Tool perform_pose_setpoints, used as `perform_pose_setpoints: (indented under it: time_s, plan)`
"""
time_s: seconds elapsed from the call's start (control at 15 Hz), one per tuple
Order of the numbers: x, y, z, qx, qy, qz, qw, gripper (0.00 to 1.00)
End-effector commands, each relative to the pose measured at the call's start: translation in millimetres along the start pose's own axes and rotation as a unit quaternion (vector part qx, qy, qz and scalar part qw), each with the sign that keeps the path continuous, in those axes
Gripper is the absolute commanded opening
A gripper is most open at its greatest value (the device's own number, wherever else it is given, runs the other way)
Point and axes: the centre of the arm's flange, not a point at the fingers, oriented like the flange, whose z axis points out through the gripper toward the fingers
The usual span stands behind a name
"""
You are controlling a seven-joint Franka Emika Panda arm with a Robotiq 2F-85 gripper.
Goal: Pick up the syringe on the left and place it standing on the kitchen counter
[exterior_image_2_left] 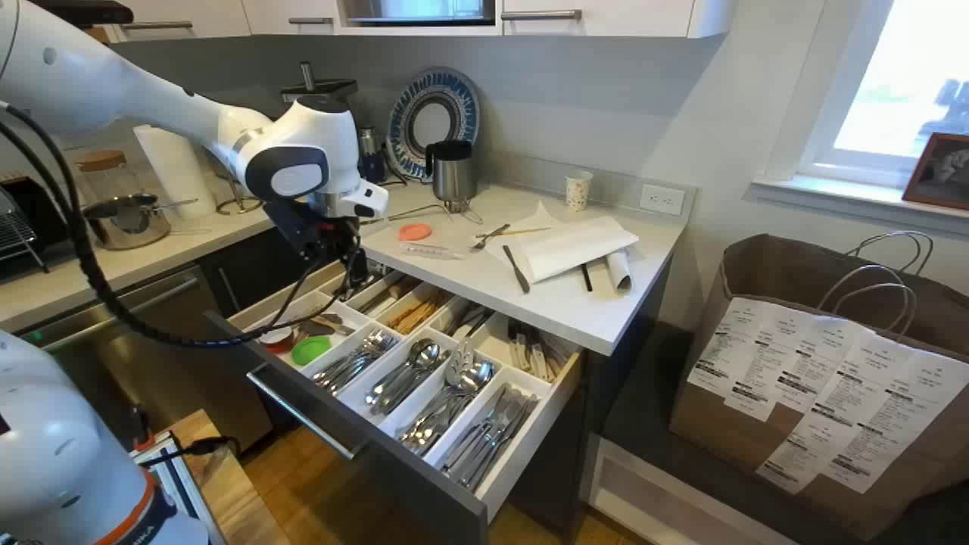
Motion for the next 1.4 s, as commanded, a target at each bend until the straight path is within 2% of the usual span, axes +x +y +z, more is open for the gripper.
perform_pose_setpoints:
  time_s: [0.0, 1.2, 1.33]
  plan:
    - [0, 0, 0, 0.0, 0.0, 0.0, 1.0, 1.0]
    - [0, 0, 0, 0.0, 0.0, 0.0, 1.0, 1.0]
    - [21, 3, -16, 0.006, 0.046, 0.012, 0.9989, 1.0]
